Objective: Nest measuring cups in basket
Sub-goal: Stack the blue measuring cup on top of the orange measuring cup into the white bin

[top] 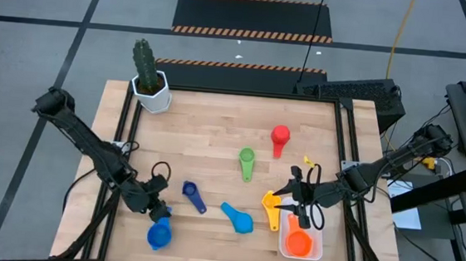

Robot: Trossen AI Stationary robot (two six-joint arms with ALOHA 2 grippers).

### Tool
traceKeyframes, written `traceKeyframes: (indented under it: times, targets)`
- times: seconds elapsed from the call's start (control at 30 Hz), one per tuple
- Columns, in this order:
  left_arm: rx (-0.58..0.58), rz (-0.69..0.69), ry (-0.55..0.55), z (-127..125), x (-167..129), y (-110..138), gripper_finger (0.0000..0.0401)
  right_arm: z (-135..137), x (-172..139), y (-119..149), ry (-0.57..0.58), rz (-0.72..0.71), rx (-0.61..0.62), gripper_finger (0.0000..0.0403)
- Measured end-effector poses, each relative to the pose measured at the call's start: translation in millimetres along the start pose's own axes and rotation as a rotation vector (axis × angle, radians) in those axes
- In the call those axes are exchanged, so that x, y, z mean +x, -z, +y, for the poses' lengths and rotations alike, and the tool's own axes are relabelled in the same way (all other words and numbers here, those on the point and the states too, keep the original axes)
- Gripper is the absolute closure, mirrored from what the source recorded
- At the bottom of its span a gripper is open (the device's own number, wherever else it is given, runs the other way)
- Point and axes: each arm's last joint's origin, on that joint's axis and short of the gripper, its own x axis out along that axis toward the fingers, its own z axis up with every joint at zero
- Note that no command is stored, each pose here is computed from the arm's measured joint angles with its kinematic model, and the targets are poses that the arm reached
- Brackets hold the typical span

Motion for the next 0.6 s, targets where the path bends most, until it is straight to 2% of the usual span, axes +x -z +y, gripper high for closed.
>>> traceKeyframes:
  times: [0.23,0.33,0.47,0.6]
  targets:
    - [-0.047,0.031,-0.076,27,9,12,0.0167,0,0,0,0.001,0.0,0.011,0.0236]
    - [-0.059,0.041,-0.06,30,10,15,0.0144,0,0,0,0.001,0.0,0.01,0.0236]
    - [-0.071,0.026,0.013,29,13,16,0.0119,0,0,0,0.001,0.0,0.0,0.0236]
    - [-0.07,0.012,-0.021,35,18,16,0.011,0,0,0,0.001,0.0,0.0,0.0236]
